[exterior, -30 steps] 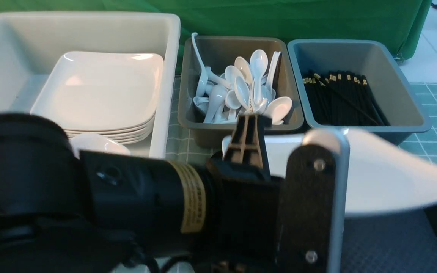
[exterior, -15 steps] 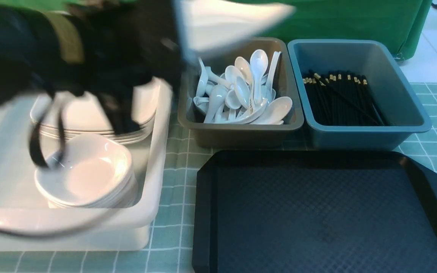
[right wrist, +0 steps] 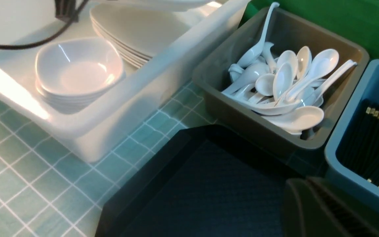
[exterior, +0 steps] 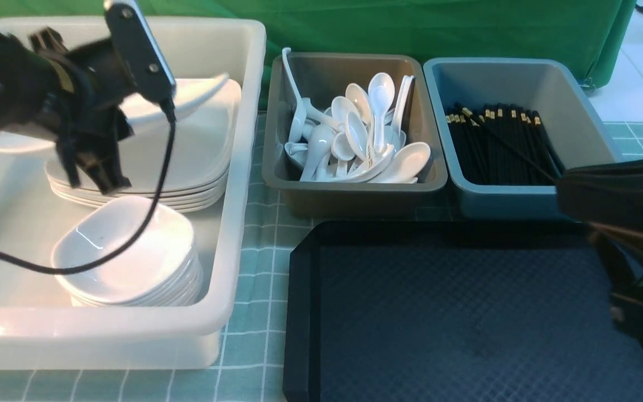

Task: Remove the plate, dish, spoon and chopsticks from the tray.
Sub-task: Use the left arm to put the plate into the large storage box on the left

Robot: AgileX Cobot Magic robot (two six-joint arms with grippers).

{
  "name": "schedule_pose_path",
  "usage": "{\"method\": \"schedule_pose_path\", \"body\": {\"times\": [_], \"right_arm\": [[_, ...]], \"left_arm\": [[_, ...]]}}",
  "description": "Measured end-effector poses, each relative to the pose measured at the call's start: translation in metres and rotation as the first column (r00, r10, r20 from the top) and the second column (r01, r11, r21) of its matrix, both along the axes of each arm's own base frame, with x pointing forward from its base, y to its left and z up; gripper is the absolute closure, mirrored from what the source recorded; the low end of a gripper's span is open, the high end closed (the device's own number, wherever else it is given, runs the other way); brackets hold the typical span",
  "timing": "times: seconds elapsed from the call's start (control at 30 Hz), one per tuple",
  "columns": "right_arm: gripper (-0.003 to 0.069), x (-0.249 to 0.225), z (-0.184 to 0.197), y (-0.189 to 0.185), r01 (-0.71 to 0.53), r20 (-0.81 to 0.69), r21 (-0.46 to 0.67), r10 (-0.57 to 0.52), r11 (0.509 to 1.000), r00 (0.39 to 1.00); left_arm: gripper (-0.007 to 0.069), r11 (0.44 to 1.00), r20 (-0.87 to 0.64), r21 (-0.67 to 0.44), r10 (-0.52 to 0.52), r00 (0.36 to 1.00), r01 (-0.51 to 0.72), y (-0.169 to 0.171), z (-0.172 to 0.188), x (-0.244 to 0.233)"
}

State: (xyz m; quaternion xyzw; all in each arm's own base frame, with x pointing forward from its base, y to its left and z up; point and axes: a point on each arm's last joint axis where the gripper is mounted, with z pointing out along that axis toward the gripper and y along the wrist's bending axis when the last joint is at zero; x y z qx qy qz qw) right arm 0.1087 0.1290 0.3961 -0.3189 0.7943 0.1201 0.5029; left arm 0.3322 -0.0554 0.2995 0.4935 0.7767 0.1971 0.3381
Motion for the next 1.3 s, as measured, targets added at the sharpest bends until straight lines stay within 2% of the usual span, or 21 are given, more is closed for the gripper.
{"method": "schedule_pose_path", "body": {"times": [0.33, 0.43, 0.6, 0.73, 0.77, 0.9, 0.93, 0.97, 1.13, 1.3], "right_arm": [[0.0638, 0.000, -0.001, 0.002, -0.008, -0.007, -0.005, 0.008, 1.000, 1.000], [0.0638, 0.000, -0.001, 0.002, -0.009, -0.007, -0.006, 0.009, 1.000, 1.000], [0.0638, 0.000, -0.002, 0.003, -0.016, -0.014, -0.006, 0.016, 1.000, 1.000], [0.0638, -0.001, -0.002, 0.003, -0.020, -0.026, -0.001, 0.020, 1.000, 0.999], [0.0638, -0.002, -0.003, 0.004, -0.026, -0.039, 0.003, 0.026, 1.000, 0.999], [0.0638, -0.004, -0.004, 0.005, -0.045, -0.057, 0.004, 0.045, 0.999, 0.997], [0.0638, -0.004, -0.004, 0.005, -0.046, -0.059, 0.004, 0.046, 0.999, 0.997], [0.0638, -0.004, -0.005, 0.005, -0.047, -0.065, 0.006, 0.047, 0.999, 0.997], [0.0638, -0.005, -0.005, 0.005, -0.049, -0.070, 0.007, 0.049, 0.999, 0.996], [0.0638, -0.006, -0.004, 0.003, -0.049, -0.068, 0.015, 0.050, 0.999, 0.996]], "left_arm": [[0.0596, 1.000, 0.012, -0.008, -0.019, 1.000, 0.019, -0.006, -0.027, 0.023], [0.0564, 0.999, 0.043, -0.033, -0.015, 0.999, 0.016, -0.008, -0.027, 0.027], [0.0465, 0.999, 0.063, -0.045, -0.017, 0.998, 0.020, -0.009, -0.028, 0.029], [0.0352, 0.998, 0.053, -0.060, -0.011, 0.999, 0.014, -0.010, -0.031, 0.030], [0.0290, 0.997, 0.048, -0.074, -0.004, 0.999, 0.008, -0.011, -0.033, 0.031], [0.0186, 0.994, 0.043, -0.106, 0.010, 0.999, -0.005, -0.012, -0.033, 0.031], [0.0181, 0.994, 0.043, -0.106, 0.010, 0.999, -0.005, -0.012, -0.033, 0.031], [0.0139, 0.992, 0.042, -0.122, 0.017, 0.999, -0.012, -0.012, -0.033, 0.031], [0.0078, 0.981, 0.057, -0.193, 0.047, 0.997, -0.035, -0.014, -0.025, 0.028], [0.0067, 0.961, 0.108, -0.272, 0.077, 0.991, -0.045, -0.013, 0.001, 0.016]]}}
